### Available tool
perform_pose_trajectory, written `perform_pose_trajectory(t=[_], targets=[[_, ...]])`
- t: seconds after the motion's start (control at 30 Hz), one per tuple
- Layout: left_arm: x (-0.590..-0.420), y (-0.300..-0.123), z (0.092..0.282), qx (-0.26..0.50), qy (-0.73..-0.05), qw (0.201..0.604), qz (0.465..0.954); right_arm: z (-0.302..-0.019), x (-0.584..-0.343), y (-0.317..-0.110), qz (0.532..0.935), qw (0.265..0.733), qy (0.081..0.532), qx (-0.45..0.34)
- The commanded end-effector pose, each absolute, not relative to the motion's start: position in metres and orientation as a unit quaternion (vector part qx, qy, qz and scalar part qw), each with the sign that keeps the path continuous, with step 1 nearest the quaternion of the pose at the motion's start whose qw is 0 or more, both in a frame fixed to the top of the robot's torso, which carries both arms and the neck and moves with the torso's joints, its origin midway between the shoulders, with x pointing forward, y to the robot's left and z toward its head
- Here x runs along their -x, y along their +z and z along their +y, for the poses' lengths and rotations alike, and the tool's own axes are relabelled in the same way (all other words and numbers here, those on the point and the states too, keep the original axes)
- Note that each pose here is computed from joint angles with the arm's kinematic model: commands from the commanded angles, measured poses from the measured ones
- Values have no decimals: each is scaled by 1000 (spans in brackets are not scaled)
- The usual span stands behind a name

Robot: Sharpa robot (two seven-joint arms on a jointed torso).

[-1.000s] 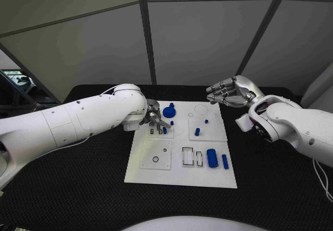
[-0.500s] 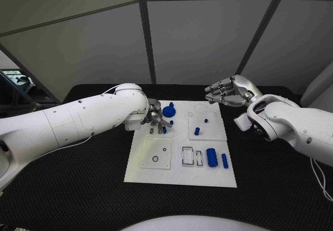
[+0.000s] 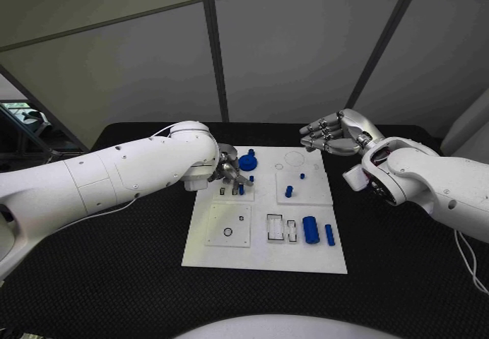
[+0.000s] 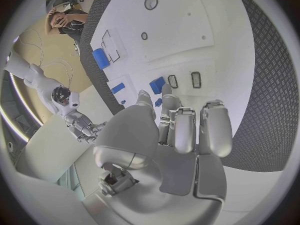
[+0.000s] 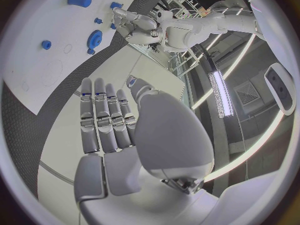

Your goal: Assemble the parts on the task board

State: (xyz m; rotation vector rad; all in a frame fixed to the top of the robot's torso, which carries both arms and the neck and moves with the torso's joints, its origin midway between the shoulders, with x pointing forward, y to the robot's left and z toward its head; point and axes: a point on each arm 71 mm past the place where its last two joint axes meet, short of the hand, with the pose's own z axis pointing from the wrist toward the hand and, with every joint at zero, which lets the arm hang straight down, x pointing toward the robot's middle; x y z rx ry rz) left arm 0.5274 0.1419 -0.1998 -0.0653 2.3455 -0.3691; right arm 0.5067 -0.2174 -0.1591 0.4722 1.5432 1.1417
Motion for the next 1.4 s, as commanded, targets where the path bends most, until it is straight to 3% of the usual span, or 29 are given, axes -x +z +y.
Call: perform_pose_trajectory(t=[0.03,1.4], targets=[[-527,-199,140,21,-149,369,917,-216,-507,-158,654,548,484,-193],[-525,-201,139,28,-160,352,922,-214,-508,-159,656,549,483,-190]])
